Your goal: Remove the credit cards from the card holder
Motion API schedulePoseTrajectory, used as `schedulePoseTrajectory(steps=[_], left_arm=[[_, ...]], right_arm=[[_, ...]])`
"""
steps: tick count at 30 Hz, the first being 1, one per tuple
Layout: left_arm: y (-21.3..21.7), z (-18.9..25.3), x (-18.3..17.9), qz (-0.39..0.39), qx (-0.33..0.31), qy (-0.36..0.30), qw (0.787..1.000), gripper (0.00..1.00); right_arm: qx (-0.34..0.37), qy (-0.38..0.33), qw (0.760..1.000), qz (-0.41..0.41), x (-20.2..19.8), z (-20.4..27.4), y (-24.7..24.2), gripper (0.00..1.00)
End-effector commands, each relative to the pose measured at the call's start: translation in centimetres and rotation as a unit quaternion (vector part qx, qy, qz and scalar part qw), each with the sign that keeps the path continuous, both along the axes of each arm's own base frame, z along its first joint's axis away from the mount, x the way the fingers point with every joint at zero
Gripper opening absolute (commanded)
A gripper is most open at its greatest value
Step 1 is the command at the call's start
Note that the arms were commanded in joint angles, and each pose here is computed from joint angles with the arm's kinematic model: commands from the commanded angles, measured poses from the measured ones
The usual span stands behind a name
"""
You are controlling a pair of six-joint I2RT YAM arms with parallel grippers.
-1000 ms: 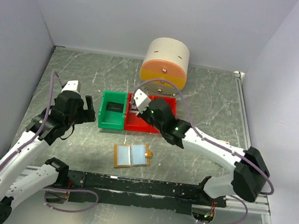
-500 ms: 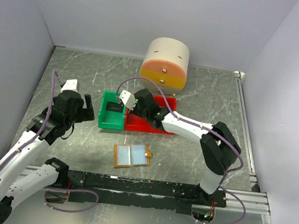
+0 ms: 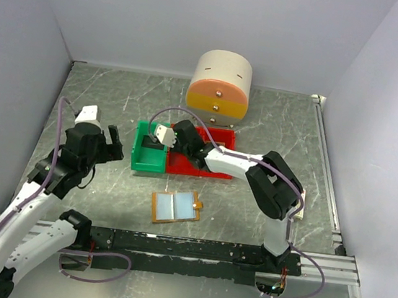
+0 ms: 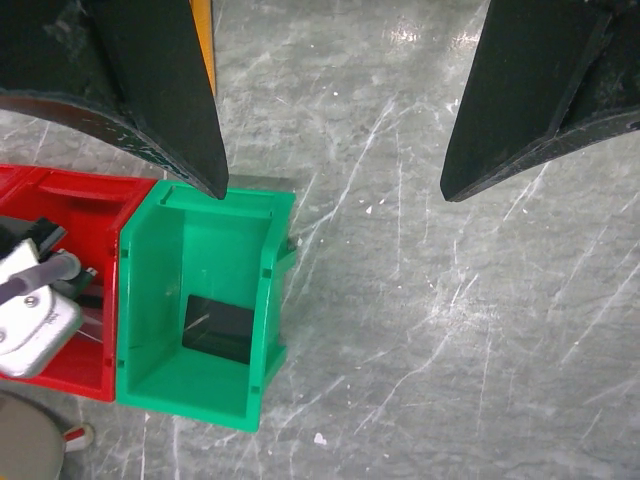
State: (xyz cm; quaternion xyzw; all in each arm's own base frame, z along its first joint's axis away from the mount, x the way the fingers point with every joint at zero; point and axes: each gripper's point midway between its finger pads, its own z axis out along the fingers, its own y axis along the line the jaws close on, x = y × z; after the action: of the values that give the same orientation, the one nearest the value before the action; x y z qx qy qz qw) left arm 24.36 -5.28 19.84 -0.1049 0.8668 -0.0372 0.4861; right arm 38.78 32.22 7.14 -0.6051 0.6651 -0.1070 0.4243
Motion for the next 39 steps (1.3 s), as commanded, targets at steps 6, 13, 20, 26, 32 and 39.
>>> schedulePoseTrajectory(steps=[6,13,20,26,32,39], left_arm=[[1.3,2.2,-0.2,0.025,-0.006,-0.056,0.998,0.99],[1.1,2.1,-0.1,0.020,-0.005,-0.053,0.998,0.99],[0.7,1.6,0.1,0.012,-0.001,-0.042,0.999,0.99],[1.2,1.7,0.0,0.025,0.001,-0.043,0.999,0.99],[1.2,1.8,-0.1,0.026,-0.003,-0.047,0.999,0.99],[0.8,1.5,0.0,0.014,-0.003,-0.036,0.999,0.99]], right_arm=[[-0.021,-0.029,0.999,-0.006,1.5,-1.8,-0.4,0.11],[-0.021,-0.010,1.000,0.008,0.6,-2.7,-0.4,0.18],[-0.040,-0.009,0.999,0.007,0.2,-3.1,-1.3,0.25],[-0.036,-0.005,0.999,0.003,0.0,-2.5,-1.5,0.41],[0.007,-0.011,1.000,-0.003,-0.2,0.5,-1.0,0.49],[0.145,-0.015,0.989,-0.041,-1.7,6.6,-0.7,0.53]])
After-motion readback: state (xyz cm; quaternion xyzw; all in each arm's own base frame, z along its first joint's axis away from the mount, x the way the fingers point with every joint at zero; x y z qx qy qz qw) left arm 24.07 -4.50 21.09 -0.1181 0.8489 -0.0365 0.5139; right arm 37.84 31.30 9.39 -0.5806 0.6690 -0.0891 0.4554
